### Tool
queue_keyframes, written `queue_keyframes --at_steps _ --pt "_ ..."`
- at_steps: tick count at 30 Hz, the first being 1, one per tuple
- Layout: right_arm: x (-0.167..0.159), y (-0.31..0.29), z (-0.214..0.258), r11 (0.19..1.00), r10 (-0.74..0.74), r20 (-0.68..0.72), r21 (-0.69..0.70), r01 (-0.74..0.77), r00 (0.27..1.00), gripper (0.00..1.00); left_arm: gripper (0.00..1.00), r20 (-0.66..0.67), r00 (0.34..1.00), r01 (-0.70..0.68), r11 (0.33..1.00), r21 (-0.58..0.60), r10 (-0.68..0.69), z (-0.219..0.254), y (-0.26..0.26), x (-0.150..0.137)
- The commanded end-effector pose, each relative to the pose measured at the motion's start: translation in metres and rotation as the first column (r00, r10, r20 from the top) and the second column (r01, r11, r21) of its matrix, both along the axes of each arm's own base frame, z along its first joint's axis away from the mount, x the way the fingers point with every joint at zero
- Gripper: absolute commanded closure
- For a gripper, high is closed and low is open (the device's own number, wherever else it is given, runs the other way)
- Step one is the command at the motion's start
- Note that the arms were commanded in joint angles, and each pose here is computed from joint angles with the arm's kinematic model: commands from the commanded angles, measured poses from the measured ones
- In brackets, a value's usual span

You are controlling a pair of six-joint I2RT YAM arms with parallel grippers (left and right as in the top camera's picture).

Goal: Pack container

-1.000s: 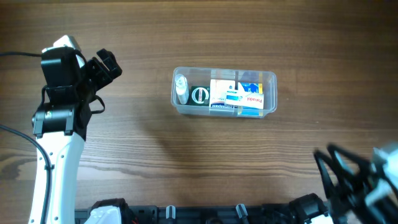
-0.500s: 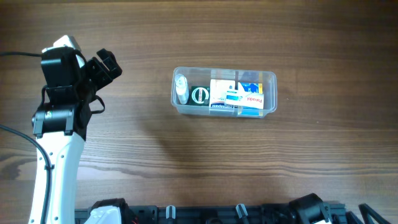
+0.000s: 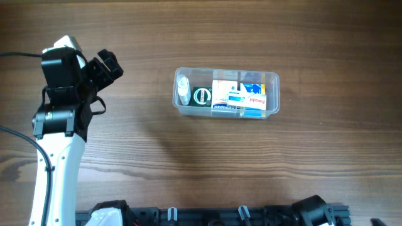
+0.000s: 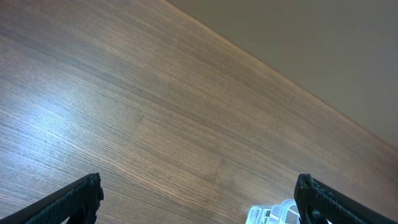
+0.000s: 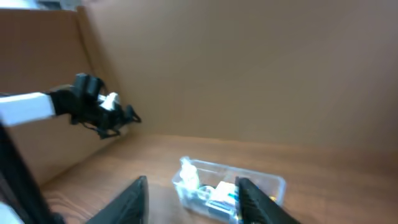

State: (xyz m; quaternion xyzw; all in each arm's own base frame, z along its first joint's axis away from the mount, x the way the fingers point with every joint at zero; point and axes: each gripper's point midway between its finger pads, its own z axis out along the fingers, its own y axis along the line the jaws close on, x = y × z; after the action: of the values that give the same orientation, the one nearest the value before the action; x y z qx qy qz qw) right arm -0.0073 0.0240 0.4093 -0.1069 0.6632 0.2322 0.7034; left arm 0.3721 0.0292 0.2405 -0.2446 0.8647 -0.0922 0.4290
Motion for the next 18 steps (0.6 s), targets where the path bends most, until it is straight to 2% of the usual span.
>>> queue_keyframes --at_steps 1,2,8,13,15,18 --pt "-0.013 0.011 0.012 0.996 0.088 0.077 -0.005 -0.088 0.993 0.2 0.0 0.008 1.0 0.005 1.0 0.0 -0.005 0.003 0.001 0.002" --pt "-0.015 0.009 0.025 0.997 0.079 0.126 0.009 -0.081 0.989 0.0 0.0 0.008 1.0 0.005 1.0 0.0 -0.005 0.003 0.001 0.002" --pt "0.007 0.009 0.035 0.999 0.036 0.166 0.031 -0.042 0.985 0.0 0.0 0.008 1.0 0.005 1.0 0.0 -0.005 0.003 0.001 0.002" --pt "0.039 0.021 0.004 0.999 0.042 0.055 0.007 -0.043 0.998 0.0 0.0 0.008 1.0 0.005 1.0 0.0 -0.005 0.003 0.001 0.002" --pt "0.048 0.024 -0.007 0.996 0.052 -0.024 0.072 -0.05 0.998 0.0 0.0 0.008 1.0 0.005 1.0 0.0 -0.005 0.003 0.001 0.002" --pt "0.065 0.008 -0.018 0.996 -0.068 -0.056 0.056 0.071 0.996 0.0 0.0 0.008 1.0 0.005 1.0 0.0 -0.005 0.003 0.001 0.002"
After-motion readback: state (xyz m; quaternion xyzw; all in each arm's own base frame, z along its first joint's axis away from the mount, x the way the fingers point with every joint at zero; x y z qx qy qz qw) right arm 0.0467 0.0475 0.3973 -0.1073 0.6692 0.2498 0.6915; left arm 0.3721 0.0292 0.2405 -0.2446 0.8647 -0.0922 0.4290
